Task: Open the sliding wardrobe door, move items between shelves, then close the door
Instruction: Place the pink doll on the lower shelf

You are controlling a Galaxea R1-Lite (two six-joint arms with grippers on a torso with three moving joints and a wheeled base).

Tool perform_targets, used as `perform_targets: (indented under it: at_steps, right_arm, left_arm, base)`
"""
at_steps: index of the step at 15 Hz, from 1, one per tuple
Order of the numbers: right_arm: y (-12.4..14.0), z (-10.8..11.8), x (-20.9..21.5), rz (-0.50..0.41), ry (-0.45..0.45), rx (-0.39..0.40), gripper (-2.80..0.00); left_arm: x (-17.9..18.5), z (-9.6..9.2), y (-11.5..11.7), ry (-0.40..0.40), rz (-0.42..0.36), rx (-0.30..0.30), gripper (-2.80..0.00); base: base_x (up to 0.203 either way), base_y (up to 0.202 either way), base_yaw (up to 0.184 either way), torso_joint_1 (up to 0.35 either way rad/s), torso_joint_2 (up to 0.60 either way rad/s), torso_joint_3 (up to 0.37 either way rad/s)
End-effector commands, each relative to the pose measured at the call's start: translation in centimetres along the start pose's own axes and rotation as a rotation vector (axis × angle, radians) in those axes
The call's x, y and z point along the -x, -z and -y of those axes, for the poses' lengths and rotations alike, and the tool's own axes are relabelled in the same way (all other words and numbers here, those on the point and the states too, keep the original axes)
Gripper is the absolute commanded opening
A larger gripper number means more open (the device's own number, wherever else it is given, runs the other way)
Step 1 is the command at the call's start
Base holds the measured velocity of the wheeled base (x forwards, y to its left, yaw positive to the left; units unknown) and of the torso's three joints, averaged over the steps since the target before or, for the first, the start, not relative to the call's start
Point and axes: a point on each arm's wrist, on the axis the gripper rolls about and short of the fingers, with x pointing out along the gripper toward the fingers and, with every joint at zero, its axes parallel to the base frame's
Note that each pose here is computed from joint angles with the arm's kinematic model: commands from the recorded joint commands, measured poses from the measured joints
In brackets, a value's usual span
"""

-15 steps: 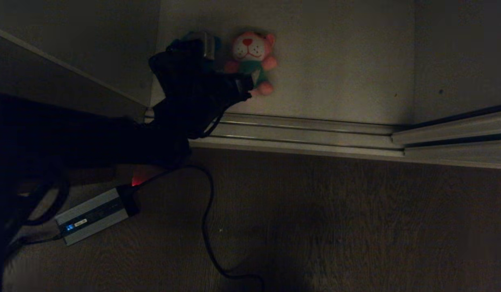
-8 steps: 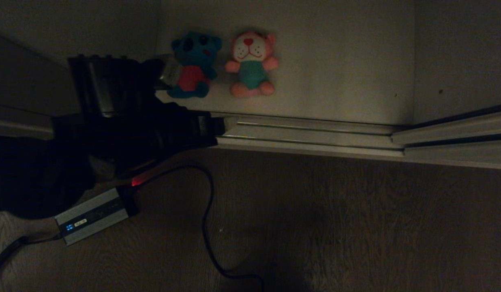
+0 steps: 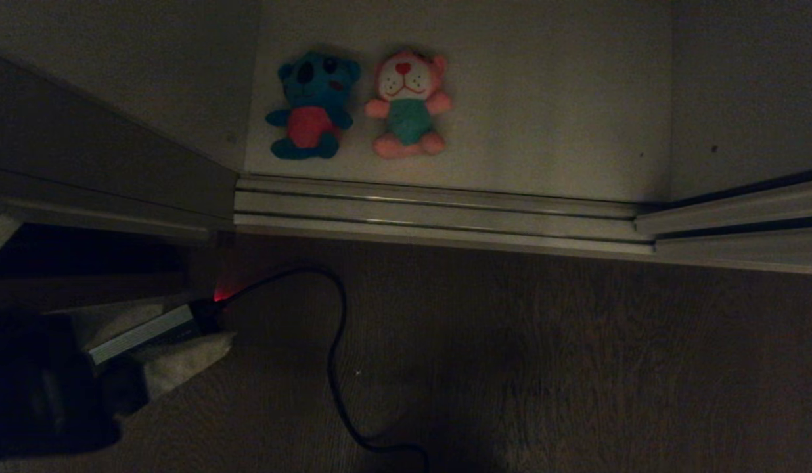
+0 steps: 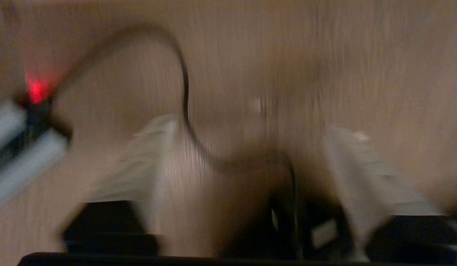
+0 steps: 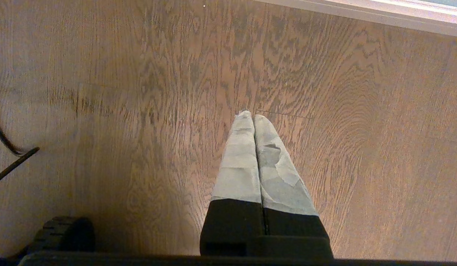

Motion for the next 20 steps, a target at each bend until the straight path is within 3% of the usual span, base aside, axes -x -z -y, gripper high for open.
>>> perform_targets:
  at_steps: [1, 3, 5, 7, 9, 11, 17, 20]
  right_arm:
    - [0.1, 0.0, 0.0, -0.002, 0.0, 0.0, -2.8]
    - [0.1, 0.0, 0.0, -0.003, 0.0, 0.0, -2.8]
    - [0.1, 0.0, 0.0, -0.003, 0.0, 0.0, -2.8]
    - [0.1, 0.0, 0.0, -0.003, 0.0, 0.0, -2.8]
    - [0.1, 0.0, 0.0, -0.003, 0.0, 0.002, -2.8]
    - [0.1, 0.0, 0.0, -0.004, 0.0, 0.0, -2.8]
    - [0.1, 0.0, 0.0, -0.003, 0.0, 0.001, -2.8]
    - [0.1, 0.0, 0.0, -0.003, 0.0, 0.0, -2.8]
  left_arm:
    - [5.6, -0.2, 2.7, -0.012, 0.027, 0.015, -2.8]
    - [7.2, -0.3, 5.0, -0.021, -0.028, 0.027, -2.8]
    - [8.5, -0.2, 6.7, -0.095, -0.065, 0.064, -2.8]
    - [9.9, 0.4, 7.7, -0.154, -0.02, 0.086, -2.8]
    - [11.5, 1.1, 9.2, -0.182, 0.076, 0.008, -2.8]
    - [11.5, 1.2, 10.9, -0.31, 0.109, -0.056, -2.8]
    - [7.7, -0.1, 19.6, -0.424, 0.204, -0.103, -2.8]
    - [7.1, -0.4, 20.3, -0.445, 0.233, -0.107, -2.8]
  base:
    - [0.0, 0.0, 0.0, 0.0, 0.0, 0.0]
    - [0.0, 0.0, 0.0, 0.0, 0.0, 0.0]
    - [0.0, 0.0, 0.0, 0.0, 0.0, 0.0]
    - [0.0, 0.0, 0.0, 0.0, 0.0, 0.0]
    - [0.0, 0.0, 0.0, 0.0, 0.0, 0.0]
    - [0.0, 0.0, 0.0, 0.0, 0.0, 0.0]
    - [0.0, 0.0, 0.0, 0.0, 0.0, 0.0]
    - [0.0, 0.0, 0.0, 0.0, 0.0, 0.0]
